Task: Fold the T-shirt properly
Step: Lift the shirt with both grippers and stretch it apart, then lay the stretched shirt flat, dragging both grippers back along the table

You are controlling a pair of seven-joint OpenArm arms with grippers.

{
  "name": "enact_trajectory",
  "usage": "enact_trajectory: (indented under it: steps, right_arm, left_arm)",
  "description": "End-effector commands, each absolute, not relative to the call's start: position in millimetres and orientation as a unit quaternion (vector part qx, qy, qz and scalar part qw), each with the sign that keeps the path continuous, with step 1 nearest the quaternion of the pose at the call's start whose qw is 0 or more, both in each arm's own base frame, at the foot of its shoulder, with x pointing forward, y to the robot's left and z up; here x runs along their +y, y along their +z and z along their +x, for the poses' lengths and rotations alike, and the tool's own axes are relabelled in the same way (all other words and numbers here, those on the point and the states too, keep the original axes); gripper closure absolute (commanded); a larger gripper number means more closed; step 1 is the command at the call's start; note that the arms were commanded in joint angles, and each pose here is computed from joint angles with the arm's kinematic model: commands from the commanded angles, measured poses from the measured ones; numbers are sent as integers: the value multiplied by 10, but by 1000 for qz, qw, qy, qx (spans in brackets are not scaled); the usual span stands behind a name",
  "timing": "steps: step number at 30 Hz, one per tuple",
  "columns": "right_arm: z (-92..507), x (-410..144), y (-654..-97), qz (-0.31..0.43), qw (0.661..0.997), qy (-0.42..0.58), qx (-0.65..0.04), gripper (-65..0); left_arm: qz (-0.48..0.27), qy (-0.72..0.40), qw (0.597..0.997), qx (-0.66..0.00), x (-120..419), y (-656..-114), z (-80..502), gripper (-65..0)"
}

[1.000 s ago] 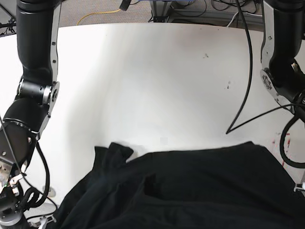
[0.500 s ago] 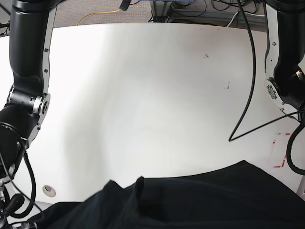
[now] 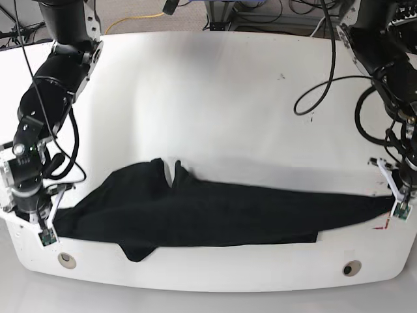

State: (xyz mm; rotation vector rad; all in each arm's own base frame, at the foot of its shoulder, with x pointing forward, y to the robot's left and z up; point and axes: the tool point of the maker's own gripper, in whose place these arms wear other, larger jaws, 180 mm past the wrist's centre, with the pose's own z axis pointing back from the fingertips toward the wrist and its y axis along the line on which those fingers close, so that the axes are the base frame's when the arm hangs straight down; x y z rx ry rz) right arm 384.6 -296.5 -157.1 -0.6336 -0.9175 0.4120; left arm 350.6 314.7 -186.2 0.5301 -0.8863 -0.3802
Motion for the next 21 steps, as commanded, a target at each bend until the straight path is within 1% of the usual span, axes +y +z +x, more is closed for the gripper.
enact_trajectory:
  steps: [1, 4, 9, 14, 21]
  right_arm:
    - [3743, -3074, -1605, -311, 832, 177, -425, -3]
    - [3522, -3099, -2022, -284, 861, 158, -390, -3]
    - [3197, -3045, -2534, -252, 894, 149, -341, -2]
    - [2862, -3047, -2905, -236, 915, 147, -292, -2]
    - [2335, -3054, -3340, -206, 944, 109, -233, -2]
  left_arm:
    - [262, -174, 854, -416, 3222, -1890, 3412, 0]
    - [257, -171, 874, -375, 3327, -2202, 3155, 0]
    - [241, -189, 887, -345, 3314, -2549, 2878, 0]
    - [230, -201, 900, -313, 3319, -2809, 2614, 0]
    - [230, -192, 916, -267, 3449, -3012, 2267, 0]
